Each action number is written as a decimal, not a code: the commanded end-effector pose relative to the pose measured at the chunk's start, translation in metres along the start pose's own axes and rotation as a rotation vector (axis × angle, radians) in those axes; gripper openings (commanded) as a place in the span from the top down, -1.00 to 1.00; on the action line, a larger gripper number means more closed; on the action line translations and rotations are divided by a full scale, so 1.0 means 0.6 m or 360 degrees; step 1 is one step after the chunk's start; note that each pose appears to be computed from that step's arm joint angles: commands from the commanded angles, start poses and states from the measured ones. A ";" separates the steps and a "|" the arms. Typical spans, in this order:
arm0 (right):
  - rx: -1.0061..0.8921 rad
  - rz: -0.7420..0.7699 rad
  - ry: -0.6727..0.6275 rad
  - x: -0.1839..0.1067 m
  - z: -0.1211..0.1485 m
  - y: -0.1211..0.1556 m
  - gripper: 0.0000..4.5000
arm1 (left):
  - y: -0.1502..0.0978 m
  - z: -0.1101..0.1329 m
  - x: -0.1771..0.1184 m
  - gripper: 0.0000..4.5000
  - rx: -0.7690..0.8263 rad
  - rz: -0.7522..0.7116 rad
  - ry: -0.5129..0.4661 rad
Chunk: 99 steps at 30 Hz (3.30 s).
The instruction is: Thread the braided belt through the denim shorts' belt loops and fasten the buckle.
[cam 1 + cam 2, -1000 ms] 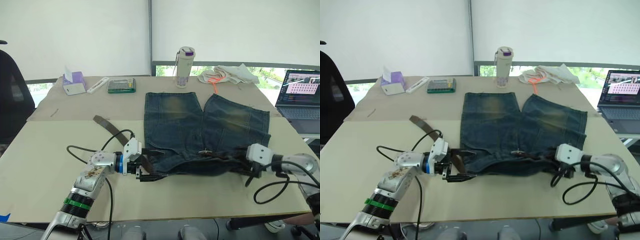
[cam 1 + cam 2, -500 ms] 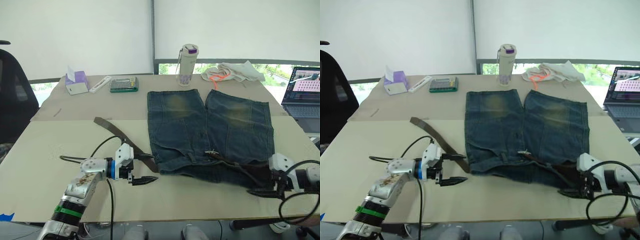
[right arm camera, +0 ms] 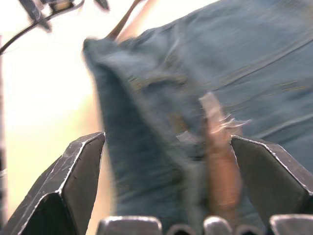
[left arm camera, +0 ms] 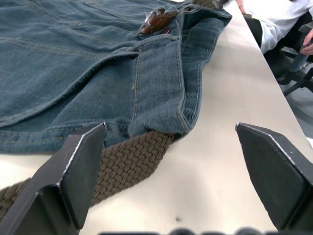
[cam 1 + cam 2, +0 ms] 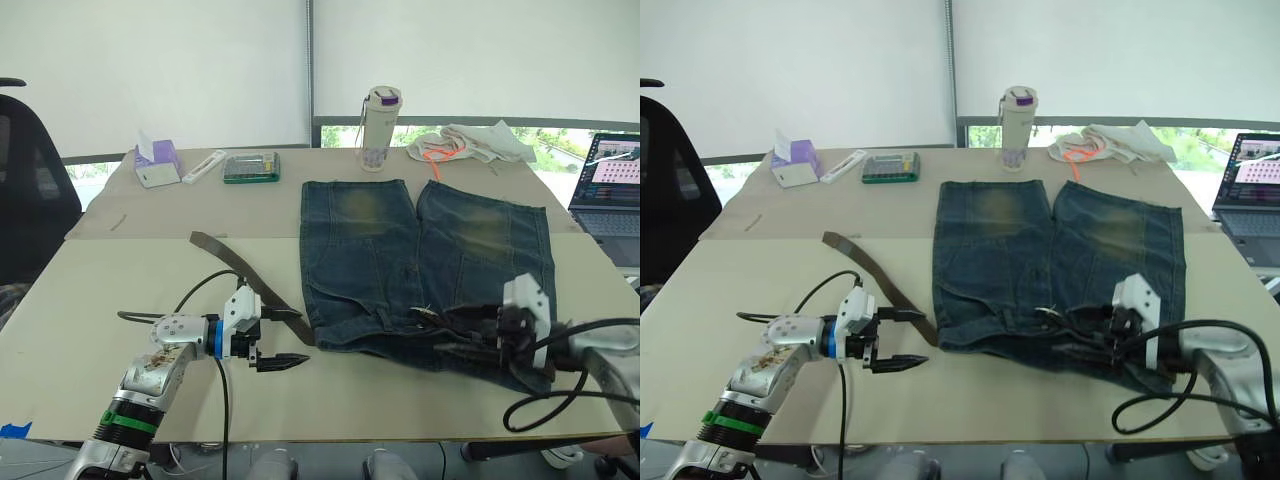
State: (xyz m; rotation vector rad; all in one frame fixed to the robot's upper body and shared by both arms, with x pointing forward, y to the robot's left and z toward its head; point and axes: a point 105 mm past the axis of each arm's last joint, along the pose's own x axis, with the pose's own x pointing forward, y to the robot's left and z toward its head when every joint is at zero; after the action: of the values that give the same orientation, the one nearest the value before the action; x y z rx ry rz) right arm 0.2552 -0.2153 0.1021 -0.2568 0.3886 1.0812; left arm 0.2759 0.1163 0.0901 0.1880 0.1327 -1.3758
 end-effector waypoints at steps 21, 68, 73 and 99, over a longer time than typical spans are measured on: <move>-0.0136 -0.0020 -0.0431 0.021 0.096 0.033 -1.00 | 0.091 0.079 -0.084 -1.00 -0.0346 0.0882 -0.0546; -0.0236 0.0120 -0.0604 0.073 0.173 0.058 -1.00 | 0.281 0.026 -0.121 0.90 -0.1006 0.2850 -0.0093; -0.0190 0.0096 -0.0651 0.069 0.181 0.051 -1.00 | 0.279 0.090 -0.104 0.97 -0.0711 0.2610 -0.0539; 0.1116 -0.0296 -0.1011 0.056 0.273 -0.023 -1.00 | 0.069 0.187 0.136 0.97 0.2272 0.0822 -0.0347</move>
State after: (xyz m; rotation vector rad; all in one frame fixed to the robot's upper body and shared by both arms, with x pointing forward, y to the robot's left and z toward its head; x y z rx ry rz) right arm 0.3130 -0.1268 0.2221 0.6230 0.1867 0.7301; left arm 0.3351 0.0256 0.1753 1.1511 -0.9739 -0.7370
